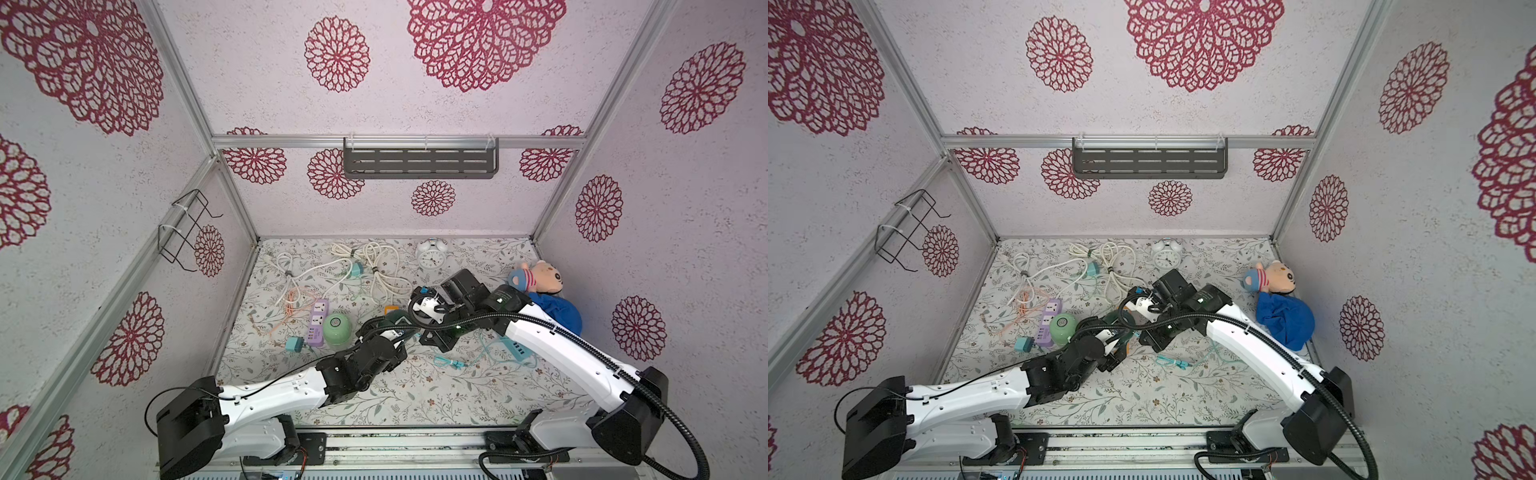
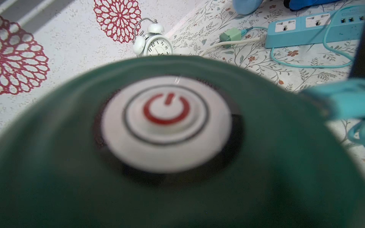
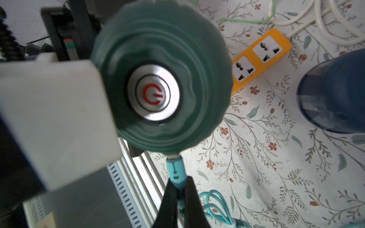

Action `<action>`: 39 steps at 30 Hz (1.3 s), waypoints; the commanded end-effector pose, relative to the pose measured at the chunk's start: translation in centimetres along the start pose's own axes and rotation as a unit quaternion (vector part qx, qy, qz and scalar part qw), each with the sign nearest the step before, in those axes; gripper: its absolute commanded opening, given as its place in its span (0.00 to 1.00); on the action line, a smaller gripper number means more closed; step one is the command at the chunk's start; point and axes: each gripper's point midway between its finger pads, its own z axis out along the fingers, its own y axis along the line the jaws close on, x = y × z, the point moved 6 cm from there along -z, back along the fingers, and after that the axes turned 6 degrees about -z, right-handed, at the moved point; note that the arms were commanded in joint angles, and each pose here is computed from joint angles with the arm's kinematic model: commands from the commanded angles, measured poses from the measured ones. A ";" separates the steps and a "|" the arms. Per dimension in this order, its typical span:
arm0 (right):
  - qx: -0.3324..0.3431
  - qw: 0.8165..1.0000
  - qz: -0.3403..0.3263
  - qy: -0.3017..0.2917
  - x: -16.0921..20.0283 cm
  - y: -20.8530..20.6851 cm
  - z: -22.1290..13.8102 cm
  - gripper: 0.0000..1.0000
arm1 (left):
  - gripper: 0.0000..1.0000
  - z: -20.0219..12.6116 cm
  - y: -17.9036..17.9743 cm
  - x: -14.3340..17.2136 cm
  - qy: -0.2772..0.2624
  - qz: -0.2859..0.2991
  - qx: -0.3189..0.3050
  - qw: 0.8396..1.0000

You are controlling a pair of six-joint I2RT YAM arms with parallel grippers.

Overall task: Charge the cordless meat grinders
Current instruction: Insert the charging cable into the cordless meat grinder.

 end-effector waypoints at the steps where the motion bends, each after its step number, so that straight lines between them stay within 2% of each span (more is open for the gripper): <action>1: 0.061 0.971 -0.054 -0.223 -9.0 -1.7 -4.2 0.00 | 0.50 -2.4 -6.6 -1.5 -0.049 0.071 0.176 0.981; 7: 0.039 0.972 -0.056 -0.226 -9.5 -0.6 -3.5 0.00 | 0.50 -2.0 -7.4 -2.0 -0.052 0.077 0.184 0.979; 17: 0.070 0.972 -0.064 -0.213 -9.1 -2.1 -4.3 0.00 | 0.49 -2.4 -7.8 -1.4 -0.049 0.079 0.187 0.978; 24: 0.027 0.977 -0.065 -0.201 -8.6 -1.2 -3.7 0.01 | 0.50 -2.0 -7.6 -1.7 -0.057 0.069 0.170 0.981; 29: 0.026 0.983 -0.059 -0.173 -6.5 -1.0 -3.2 0.21 | 0.50 -1.6 -6.5 -1.9 -0.062 0.030 0.155 0.985; 35: 0.087 0.990 -0.017 -0.107 -2.2 -1.7 -3.5 0.49 | 0.50 -0.6 -4.6 -1.6 -0.077 -0.035 0.134 0.987; 39: 0.135 0.983 0.011 -0.122 0.0 -1.8 -5.3 0.62 | 0.50 0.4 -4.5 -1.1 -0.083 -0.056 0.130 0.986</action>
